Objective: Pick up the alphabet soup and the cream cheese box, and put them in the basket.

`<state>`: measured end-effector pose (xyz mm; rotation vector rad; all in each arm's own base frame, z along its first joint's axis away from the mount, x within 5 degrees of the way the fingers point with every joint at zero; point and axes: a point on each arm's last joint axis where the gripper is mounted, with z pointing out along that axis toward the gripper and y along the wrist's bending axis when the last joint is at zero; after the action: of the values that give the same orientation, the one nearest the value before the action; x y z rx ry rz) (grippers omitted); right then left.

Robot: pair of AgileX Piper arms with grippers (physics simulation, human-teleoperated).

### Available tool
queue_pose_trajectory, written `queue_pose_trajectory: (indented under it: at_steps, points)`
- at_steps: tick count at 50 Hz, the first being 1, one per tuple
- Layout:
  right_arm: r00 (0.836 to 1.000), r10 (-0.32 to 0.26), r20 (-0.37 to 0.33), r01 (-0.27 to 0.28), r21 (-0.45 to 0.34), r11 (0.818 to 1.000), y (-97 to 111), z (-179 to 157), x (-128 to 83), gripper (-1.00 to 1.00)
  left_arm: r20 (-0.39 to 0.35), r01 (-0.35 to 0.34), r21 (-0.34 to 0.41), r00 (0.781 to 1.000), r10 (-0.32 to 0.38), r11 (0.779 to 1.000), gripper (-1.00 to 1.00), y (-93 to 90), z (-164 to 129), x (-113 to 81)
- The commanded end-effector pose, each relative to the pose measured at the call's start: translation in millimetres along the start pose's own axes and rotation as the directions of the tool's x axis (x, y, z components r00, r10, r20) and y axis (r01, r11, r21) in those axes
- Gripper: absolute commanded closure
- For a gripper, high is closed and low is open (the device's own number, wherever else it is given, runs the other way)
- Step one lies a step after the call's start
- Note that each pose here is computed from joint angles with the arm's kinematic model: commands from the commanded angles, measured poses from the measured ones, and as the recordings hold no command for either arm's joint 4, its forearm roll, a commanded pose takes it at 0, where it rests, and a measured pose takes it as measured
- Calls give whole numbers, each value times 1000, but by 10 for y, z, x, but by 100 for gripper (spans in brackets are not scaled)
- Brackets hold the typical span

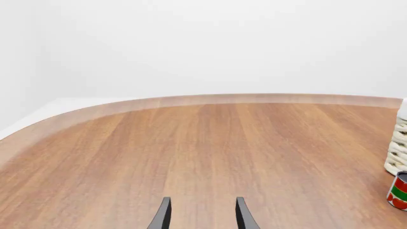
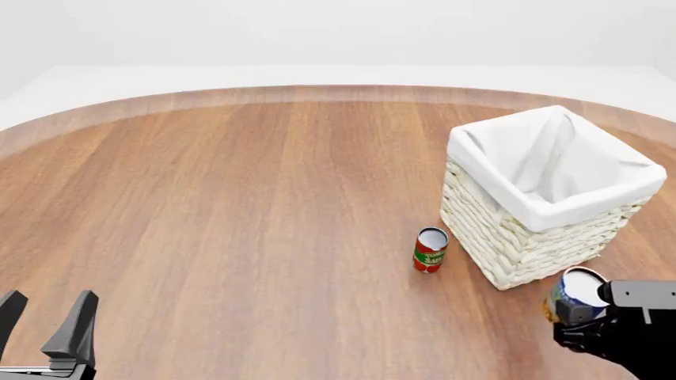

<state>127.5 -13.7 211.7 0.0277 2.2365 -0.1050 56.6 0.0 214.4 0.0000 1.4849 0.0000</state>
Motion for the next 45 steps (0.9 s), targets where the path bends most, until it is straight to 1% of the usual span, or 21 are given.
queue_pose_trajectory:
  at_steps: [1,2,3,4,9,10,21,32,45]
  points:
    - [999,38,14,-37,-8,999,2,-118,-100,100,0,0,0,1000,0,1000,-100,0,0,0]
    - [999,36,16,-36,-6,999,-5,-156,-156,100,0,0,0,1000,0,1000,-100,0,0,0]
    - [999,39,15,-39,-11,999,5,-153,-123,100,0,0,0,1000,0,1000,-100,0,0,0]
    - [999,42,13,-42,-14,999,5,-197,-173,100,0,0,0,1000,0,1000,-100,0,0,0]
    - [999,43,13,-43,-15,999,7,-183,-179,100,0,0,0,1000,0,1000,-100,0,0,0]
    - [999,38,15,-38,-16,999,4,-227,-230,100,0,0,0,1000,0,1000,-100,0,0,0]
    - [999,30,43,-29,-15,999,-7,-318,-374,100,0,0,0,1000,0,1000,-100,0,0,0]
    - [997,18,78,-18,-6,1000,-38,-447,-646,100,0,0,0,1000,0,1000,-100,0,0,0]
    - [995,1,97,0,-6,1000,-48,-516,-809,100,0,0,0,1000,0,1000,-100,0,0,0]
